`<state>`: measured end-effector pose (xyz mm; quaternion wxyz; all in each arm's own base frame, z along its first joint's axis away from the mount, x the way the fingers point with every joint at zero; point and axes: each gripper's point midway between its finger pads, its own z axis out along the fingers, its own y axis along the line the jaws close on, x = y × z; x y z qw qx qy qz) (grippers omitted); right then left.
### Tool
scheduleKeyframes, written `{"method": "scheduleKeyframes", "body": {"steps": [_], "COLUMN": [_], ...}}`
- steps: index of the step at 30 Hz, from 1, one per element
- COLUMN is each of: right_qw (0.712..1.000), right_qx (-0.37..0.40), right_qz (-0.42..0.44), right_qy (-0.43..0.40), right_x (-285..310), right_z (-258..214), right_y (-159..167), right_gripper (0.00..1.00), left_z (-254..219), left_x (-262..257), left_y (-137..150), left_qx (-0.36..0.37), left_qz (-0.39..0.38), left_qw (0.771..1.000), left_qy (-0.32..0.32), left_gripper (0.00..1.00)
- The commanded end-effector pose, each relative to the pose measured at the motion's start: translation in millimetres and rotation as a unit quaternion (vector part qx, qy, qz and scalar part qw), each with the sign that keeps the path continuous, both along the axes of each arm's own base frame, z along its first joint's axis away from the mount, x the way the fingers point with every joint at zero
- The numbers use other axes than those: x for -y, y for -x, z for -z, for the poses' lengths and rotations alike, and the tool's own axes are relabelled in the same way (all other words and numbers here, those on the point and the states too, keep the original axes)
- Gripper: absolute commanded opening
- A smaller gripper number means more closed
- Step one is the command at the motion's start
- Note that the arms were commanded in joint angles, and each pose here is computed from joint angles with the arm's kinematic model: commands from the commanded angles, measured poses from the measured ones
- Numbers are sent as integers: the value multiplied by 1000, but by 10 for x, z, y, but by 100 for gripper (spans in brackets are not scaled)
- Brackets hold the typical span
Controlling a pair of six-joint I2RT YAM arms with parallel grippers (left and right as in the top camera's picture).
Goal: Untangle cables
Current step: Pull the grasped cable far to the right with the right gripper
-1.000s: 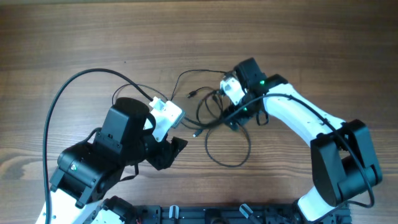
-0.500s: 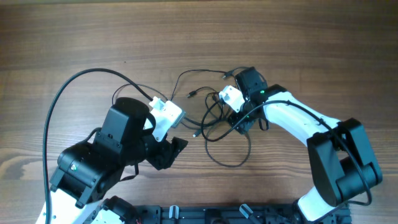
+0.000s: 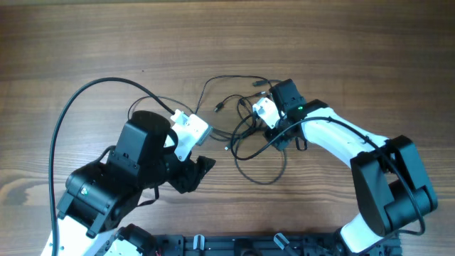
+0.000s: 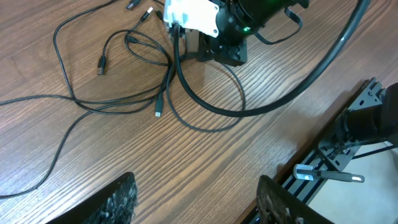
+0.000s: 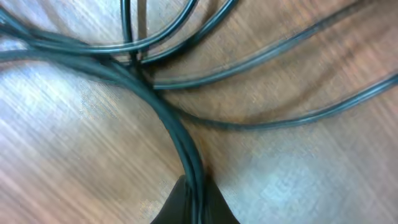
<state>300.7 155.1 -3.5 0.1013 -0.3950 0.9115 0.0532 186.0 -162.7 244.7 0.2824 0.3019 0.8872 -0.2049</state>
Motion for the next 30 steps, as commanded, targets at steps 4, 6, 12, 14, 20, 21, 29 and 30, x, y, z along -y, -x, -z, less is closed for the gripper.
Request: {"method": "scheduleKeyframes", "body": {"steps": [4, 6, 12, 14, 20, 21, 29, 30], "right_qw": [995, 990, 959, 948, 929, 927, 843, 823], "right_qx": [59, 88, 180, 204, 245, 259, 446, 469], "right_qz": [62, 82, 134, 133, 109, 119, 286, 311], "right_qy": [-45, -69, -172, -205, -255, -245, -91, -70], "right_x": [-178, -236, -379, -415, -442, -384, 526, 666], "right_z": [-960, -1353, -2556, -2861, -3328, -3354, -3825, -3913], "right_y": [-404, -530, -721, -700, -547, -577, -976, -995], "right_gripper": [4, 4, 4, 4, 4, 4, 4, 4], "left_z": [-21, -23, -26, -26, -33, -33, -30, -26], "left_x": [24, 25, 27, 27, 32, 32, 32, 33], "left_y": [-28, -30, -33, -33, -41, -41, -41, -43], "left_qx": [5, 5, 6, 6, 8, 8, 7, 7], "left_qz": [-3, -3, -3, -3, -2, -2, -2, -2], "left_qw": [1000, 1000, 1000, 1000, 1000, 1000, 1000, 1000], "left_qy": [7, 7, 8, 8, 9, 9, 9, 8], "left_gripper": [64, 64, 64, 65, 65, 65, 65, 65]}}
